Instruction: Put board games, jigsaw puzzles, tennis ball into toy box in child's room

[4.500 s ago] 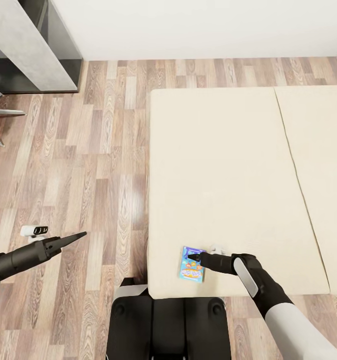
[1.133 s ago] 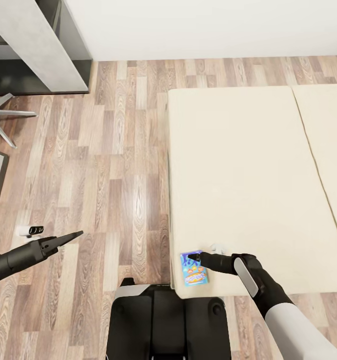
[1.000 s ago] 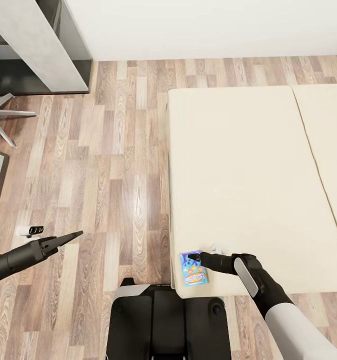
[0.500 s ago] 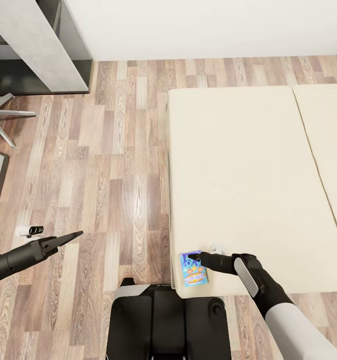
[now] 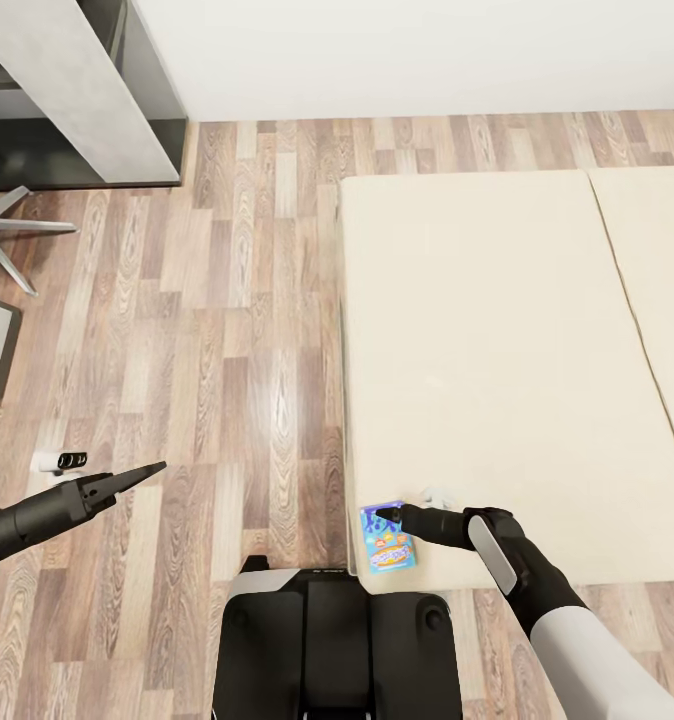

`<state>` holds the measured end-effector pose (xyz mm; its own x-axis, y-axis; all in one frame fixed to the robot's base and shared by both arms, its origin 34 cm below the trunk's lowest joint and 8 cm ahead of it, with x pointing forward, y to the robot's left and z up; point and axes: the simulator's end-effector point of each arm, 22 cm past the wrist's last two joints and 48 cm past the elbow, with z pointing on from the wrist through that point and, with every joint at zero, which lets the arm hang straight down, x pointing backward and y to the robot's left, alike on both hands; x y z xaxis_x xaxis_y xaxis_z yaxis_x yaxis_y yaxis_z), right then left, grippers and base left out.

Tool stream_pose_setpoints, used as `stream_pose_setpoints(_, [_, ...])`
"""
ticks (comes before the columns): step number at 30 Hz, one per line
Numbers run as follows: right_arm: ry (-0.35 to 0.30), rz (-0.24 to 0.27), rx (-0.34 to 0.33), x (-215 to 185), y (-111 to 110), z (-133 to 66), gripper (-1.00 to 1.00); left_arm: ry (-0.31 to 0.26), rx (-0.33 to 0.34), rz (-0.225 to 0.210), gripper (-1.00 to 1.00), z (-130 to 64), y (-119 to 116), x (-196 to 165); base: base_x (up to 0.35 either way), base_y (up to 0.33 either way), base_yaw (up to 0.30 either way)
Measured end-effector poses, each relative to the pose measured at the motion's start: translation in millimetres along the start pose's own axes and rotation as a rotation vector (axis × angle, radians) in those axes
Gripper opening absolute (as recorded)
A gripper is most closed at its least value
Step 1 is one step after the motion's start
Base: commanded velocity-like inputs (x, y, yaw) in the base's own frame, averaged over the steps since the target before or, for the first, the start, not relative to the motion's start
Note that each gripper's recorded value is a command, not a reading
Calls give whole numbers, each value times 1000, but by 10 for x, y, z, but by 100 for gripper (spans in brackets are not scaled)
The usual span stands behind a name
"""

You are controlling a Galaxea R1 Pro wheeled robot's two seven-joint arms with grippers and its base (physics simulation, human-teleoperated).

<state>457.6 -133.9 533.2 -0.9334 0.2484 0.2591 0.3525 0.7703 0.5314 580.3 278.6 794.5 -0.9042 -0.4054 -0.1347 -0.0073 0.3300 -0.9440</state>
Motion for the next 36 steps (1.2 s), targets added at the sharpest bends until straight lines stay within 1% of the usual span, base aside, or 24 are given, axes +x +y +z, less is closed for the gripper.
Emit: stream_pose_setpoints(36, [0,0,0,4,-1,0,100,0,0,0,100,0,1,0,0,24,0])
